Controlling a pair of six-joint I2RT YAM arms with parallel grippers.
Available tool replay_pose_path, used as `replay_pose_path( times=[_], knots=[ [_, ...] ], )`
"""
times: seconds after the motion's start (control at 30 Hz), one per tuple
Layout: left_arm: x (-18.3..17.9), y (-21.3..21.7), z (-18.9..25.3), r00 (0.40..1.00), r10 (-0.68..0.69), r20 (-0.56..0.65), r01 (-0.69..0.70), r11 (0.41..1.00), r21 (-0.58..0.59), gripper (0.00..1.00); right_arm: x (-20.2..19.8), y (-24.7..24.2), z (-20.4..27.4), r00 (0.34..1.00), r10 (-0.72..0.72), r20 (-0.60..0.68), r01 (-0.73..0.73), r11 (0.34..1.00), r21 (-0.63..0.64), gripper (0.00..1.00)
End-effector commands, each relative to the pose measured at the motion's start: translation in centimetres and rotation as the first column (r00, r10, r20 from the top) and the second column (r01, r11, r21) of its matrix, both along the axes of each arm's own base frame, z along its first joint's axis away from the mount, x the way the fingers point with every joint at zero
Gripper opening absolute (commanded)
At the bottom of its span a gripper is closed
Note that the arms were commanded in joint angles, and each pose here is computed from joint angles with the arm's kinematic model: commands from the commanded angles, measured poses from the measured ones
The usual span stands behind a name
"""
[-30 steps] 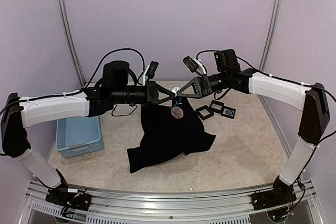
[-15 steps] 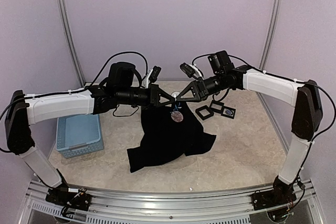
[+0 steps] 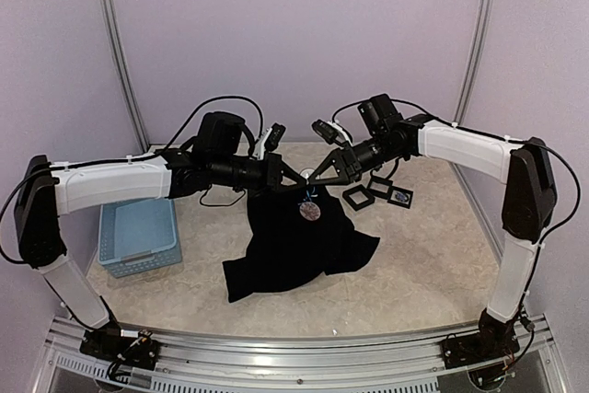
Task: Remove the brooch from the garment
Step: Open the brooch with the crumpled clothing.
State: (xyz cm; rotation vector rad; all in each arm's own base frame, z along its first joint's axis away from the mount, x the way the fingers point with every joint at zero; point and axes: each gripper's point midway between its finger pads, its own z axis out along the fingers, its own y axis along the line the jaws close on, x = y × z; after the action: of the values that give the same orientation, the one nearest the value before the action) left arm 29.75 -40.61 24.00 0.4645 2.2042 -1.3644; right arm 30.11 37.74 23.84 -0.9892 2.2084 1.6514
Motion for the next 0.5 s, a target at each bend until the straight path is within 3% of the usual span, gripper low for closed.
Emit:
replay_pose_path(
  times=[0.0,0.17,0.3,0.47],
  knots=[
    [-1.6,-2.3,6.6,0.986,-0.097,0.132,0.119,0.978,-0.169,0.0,1.2,0.5,-2.2,0.997,-0.04,0.073,0.044,0.997,-0.06,0.0],
    [-0.7,-1.5,5.3,0.995,-0.063,0.075,0.075,0.984,-0.16,0.0,0.5,0.5,-0.4,0.992,-0.014,0.122,0.014,1.0,-0.001,0.08],
    [0.0,-0.6,3.2,0.999,-0.035,0.016,0.037,0.99,-0.134,0.0,0.1,0.2,1.9,0.982,-0.02,0.186,0.011,0.999,0.048,0.29],
    [0.2,-0.1,1.8,0.999,-0.036,-0.017,0.034,0.992,-0.124,0.0,-0.1,-0.7,4.6,0.971,-0.043,0.233,0.016,0.993,0.117,0.49]
  ],
)
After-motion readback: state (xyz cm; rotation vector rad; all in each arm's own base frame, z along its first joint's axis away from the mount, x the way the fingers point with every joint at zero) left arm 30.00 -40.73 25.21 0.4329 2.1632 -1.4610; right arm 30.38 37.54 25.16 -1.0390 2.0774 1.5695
